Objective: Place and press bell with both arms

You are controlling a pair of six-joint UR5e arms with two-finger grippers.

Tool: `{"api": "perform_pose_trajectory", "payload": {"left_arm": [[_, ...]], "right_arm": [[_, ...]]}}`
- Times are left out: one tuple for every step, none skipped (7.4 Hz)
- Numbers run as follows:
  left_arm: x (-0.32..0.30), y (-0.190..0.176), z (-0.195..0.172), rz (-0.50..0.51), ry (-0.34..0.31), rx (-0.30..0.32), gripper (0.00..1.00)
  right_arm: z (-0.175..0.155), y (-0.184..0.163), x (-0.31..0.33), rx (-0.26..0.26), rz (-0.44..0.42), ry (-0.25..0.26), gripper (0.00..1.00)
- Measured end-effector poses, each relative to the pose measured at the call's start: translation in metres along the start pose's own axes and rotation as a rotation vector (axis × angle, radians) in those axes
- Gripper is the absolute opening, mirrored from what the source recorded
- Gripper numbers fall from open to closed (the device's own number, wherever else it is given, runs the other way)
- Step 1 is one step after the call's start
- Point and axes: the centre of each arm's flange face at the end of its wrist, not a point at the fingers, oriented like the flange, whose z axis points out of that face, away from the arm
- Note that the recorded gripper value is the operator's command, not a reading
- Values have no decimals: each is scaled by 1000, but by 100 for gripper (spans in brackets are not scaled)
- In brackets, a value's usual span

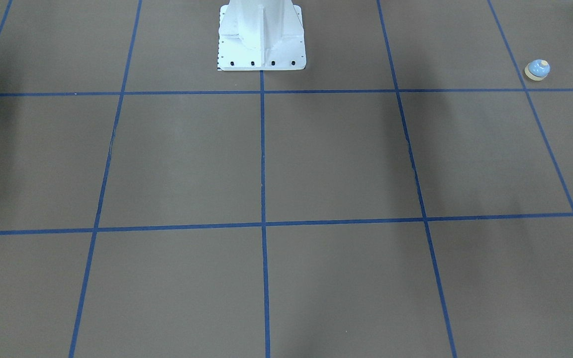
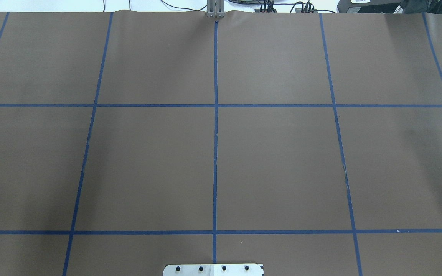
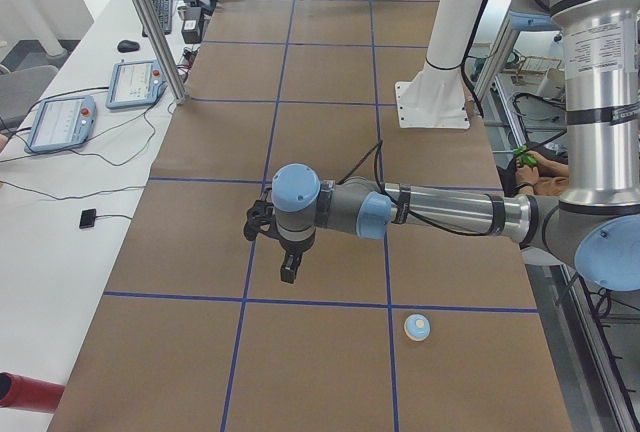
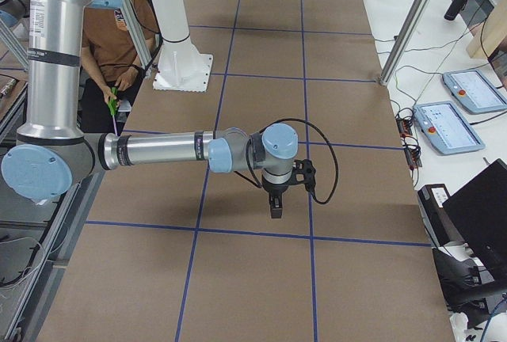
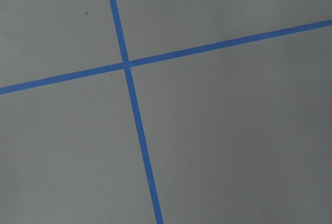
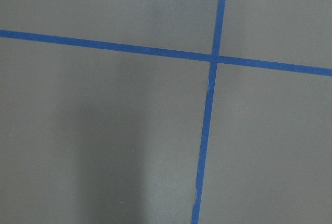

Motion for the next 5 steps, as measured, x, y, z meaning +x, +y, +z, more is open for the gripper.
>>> {"api": "perform_pose_trajectory", "payload": {"left_arm": [[-4,6,11,-13,2,-24,100],[-4,12,26,-20,4,-60,100],[-7,20,47,-37,6,-110,100],[-11,34,75,-52,-1,-175,100],[-15,57,99,-55,-14,-236,100]], "right_arm": [[1,0,-1,-4,4,-20,100],[2,0,-2,-6,6,-35,100],[2,-1,-3,-5,5,-42,100],[1,-3,-4,-4,2,-45,100],[2,-5,-6,-6,-2,-46,100]]}}
